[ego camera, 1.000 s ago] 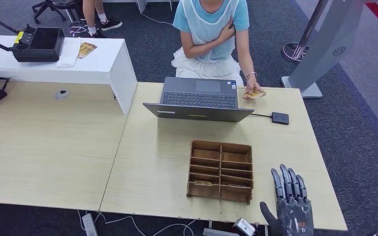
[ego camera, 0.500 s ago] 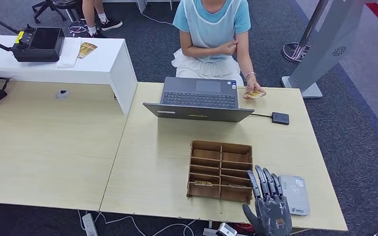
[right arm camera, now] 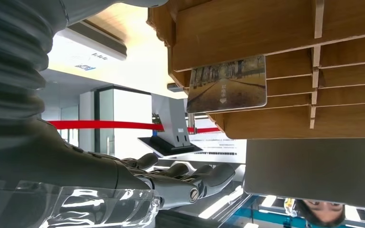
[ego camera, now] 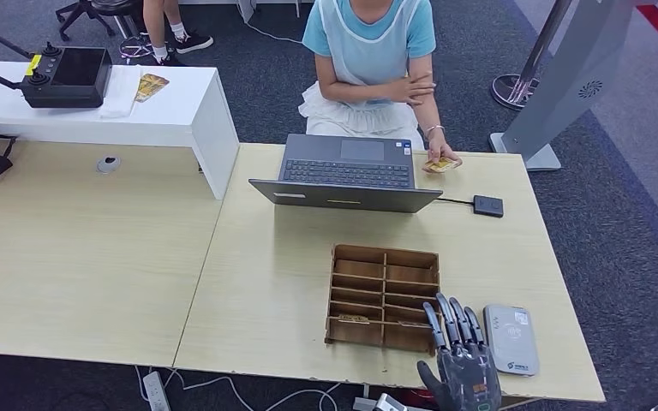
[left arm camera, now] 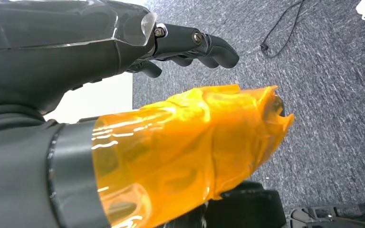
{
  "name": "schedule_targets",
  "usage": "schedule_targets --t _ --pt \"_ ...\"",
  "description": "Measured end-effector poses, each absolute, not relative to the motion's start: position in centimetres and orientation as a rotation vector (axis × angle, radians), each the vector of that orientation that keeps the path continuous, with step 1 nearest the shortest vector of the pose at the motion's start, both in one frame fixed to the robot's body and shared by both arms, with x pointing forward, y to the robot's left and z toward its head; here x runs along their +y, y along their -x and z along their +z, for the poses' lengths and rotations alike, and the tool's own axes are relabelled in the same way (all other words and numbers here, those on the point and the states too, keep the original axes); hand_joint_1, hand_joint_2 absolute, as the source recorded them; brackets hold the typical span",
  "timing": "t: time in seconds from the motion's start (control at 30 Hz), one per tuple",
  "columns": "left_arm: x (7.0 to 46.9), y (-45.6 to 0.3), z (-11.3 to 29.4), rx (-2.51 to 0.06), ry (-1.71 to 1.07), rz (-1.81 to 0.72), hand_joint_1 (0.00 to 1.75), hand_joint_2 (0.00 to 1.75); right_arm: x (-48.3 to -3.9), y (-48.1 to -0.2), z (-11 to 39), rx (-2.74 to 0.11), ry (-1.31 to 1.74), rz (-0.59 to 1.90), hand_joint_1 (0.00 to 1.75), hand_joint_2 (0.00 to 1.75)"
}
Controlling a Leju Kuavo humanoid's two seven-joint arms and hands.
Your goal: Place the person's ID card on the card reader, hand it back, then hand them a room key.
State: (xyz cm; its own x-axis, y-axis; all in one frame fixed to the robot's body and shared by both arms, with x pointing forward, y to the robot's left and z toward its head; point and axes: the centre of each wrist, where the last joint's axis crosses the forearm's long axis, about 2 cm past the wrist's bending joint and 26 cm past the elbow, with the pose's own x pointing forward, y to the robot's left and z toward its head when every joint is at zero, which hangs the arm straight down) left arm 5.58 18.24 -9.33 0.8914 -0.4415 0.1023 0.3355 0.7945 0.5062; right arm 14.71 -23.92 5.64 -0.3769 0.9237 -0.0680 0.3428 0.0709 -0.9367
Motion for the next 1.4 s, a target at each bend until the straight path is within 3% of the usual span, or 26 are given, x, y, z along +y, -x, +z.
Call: schedule_targets --t 1.4 --pt "18.0 -5.6 -9.3 -0.228 -0.494 -0.422 0.00 0.00 -23.6 -15.9 5.7 -1.805 1.168 1.292 0.01 1.75"
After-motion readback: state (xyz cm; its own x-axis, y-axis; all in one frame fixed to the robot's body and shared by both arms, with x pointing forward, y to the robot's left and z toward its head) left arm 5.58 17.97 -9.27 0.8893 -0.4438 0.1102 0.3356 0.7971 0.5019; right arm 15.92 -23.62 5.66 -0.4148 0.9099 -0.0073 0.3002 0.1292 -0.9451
